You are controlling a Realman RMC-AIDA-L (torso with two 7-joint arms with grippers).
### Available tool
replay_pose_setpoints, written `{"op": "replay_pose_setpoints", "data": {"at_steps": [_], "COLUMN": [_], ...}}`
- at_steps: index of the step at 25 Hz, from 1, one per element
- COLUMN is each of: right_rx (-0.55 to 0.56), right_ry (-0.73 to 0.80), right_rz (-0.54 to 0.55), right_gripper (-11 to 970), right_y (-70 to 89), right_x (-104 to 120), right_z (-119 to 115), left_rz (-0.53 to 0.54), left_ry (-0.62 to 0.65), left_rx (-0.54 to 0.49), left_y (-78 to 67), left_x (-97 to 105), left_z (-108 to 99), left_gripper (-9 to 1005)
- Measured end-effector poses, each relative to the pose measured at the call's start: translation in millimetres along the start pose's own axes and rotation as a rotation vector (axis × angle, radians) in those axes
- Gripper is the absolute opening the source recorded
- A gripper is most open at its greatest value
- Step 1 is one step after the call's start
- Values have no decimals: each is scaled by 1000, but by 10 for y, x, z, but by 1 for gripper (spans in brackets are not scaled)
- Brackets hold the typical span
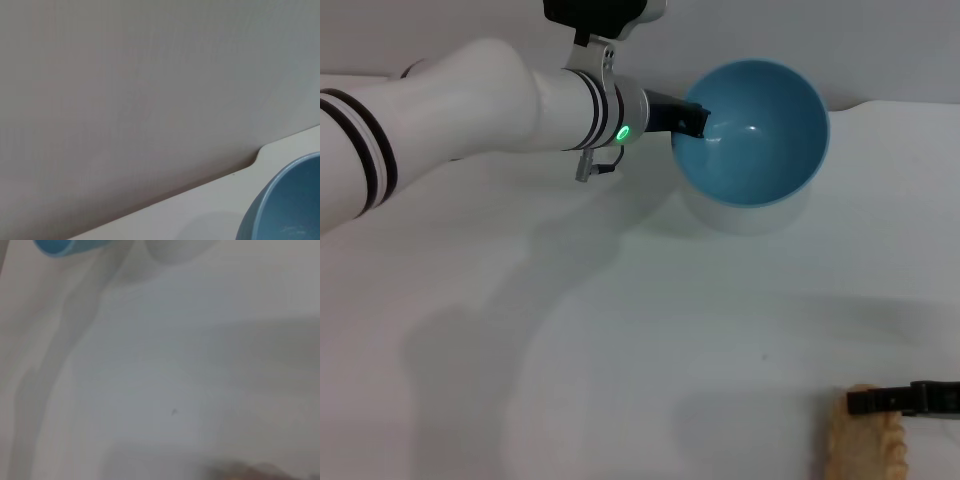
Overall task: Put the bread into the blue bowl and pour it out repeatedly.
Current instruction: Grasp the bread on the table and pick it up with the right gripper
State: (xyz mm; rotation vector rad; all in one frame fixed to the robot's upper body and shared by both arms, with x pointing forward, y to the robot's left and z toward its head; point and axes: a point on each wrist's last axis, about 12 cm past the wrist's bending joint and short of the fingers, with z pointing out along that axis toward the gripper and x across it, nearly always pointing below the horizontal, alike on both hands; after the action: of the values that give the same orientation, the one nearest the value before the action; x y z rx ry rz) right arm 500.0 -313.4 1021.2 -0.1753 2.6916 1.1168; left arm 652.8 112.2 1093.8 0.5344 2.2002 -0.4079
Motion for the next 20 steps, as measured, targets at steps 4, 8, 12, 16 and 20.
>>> {"op": "replay_pose_setpoints", "data": {"at_steps": [4, 8, 12, 16, 20], "right_rx": [-9, -19, -29, -104, -106], "right_ry": [11, 8, -19, -148, -234], "right_rz": [9, 9, -12, -99, -161], "right_gripper": [595, 519, 404, 384, 365], "right_y": [19, 47, 69, 153, 208], "right_x": [2, 2, -14, -129, -292], "right_z": [34, 80, 87, -21, -197], "left_rz": [-2, -2, -3, -2, 6], "left_ry": [0, 0, -1, 0, 7], "left_rx": [-2, -3, -3, 3, 9], "left_y": [11, 13, 14, 2, -6], "left_x": [7, 9, 14, 19, 34], "left_z": [-3, -4, -5, -9, -12], "left_gripper": [-1, -1, -1, -1, -2]}}
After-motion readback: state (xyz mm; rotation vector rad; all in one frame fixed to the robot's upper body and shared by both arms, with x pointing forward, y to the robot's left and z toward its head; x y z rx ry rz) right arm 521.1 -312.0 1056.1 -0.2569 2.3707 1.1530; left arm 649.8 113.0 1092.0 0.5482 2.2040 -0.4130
